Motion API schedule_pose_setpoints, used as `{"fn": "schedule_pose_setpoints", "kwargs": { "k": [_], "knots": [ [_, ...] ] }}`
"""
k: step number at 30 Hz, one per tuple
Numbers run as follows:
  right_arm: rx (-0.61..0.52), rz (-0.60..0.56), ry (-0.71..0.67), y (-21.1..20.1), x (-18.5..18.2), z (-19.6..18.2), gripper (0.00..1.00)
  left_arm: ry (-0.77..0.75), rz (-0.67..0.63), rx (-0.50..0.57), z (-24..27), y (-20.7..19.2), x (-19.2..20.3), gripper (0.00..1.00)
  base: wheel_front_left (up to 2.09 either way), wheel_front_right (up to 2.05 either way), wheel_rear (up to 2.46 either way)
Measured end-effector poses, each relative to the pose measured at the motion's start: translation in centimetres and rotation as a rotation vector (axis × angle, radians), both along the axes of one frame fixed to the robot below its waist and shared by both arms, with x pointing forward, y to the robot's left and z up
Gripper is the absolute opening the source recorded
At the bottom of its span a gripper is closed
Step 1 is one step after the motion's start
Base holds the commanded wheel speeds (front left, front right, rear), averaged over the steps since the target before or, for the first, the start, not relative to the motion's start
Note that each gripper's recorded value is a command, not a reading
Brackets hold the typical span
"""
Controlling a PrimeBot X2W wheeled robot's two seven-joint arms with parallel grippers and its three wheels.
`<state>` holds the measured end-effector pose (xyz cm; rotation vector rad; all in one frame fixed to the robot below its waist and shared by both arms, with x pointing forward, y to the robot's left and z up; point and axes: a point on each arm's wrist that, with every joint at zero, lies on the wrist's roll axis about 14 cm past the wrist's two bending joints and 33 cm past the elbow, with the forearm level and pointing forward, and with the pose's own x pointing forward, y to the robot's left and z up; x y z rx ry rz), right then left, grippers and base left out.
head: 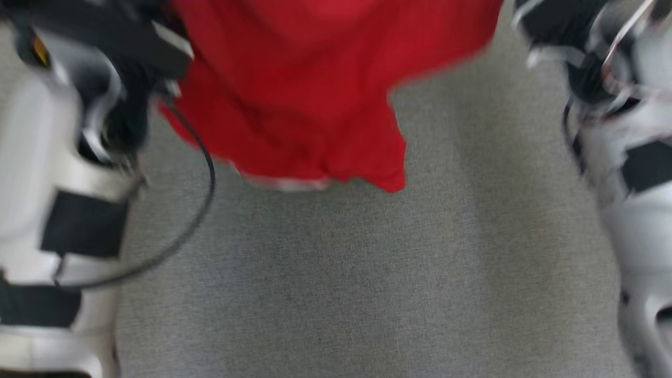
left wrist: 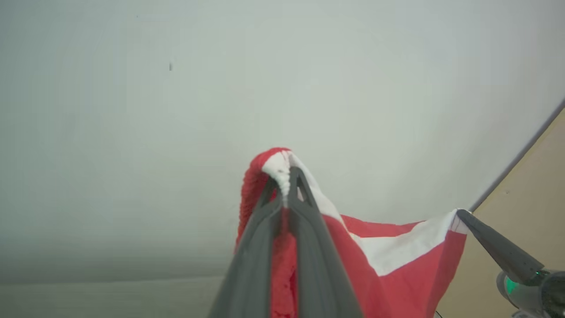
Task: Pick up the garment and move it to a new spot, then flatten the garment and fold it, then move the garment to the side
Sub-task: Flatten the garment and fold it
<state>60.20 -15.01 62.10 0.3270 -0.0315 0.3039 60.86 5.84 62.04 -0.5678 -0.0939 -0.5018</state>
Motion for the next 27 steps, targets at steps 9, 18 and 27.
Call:
{"fn": "schedule_pose_setpoints", "kwargs": {
  "k": [9, 18, 27],
  "knots": [
    [0.002, -0.106, -0.302, -1.9, 7.6, 7.5, 0.0, -0.24, 0.102, -0.201, 7.7, 2.4, 7.4, 0.0, 0.0, 0.0, 0.0],
    [0.0, -0.142, -0.37, -2.1, 11.3, 4.9, 0.0, -0.277, 0.102, -0.294, 5.4, 2.3, 11.1, 0.0, 0.0, 0.0, 0.0],
    [-0.116, -0.071, -0.16, -1.3, 10.6, -4.5, 0.0, -0.038, 0.066, -0.218, -6.8, 0.3, 10.2, 0.0, 0.0, 0.0, 0.0]
  ]
}}
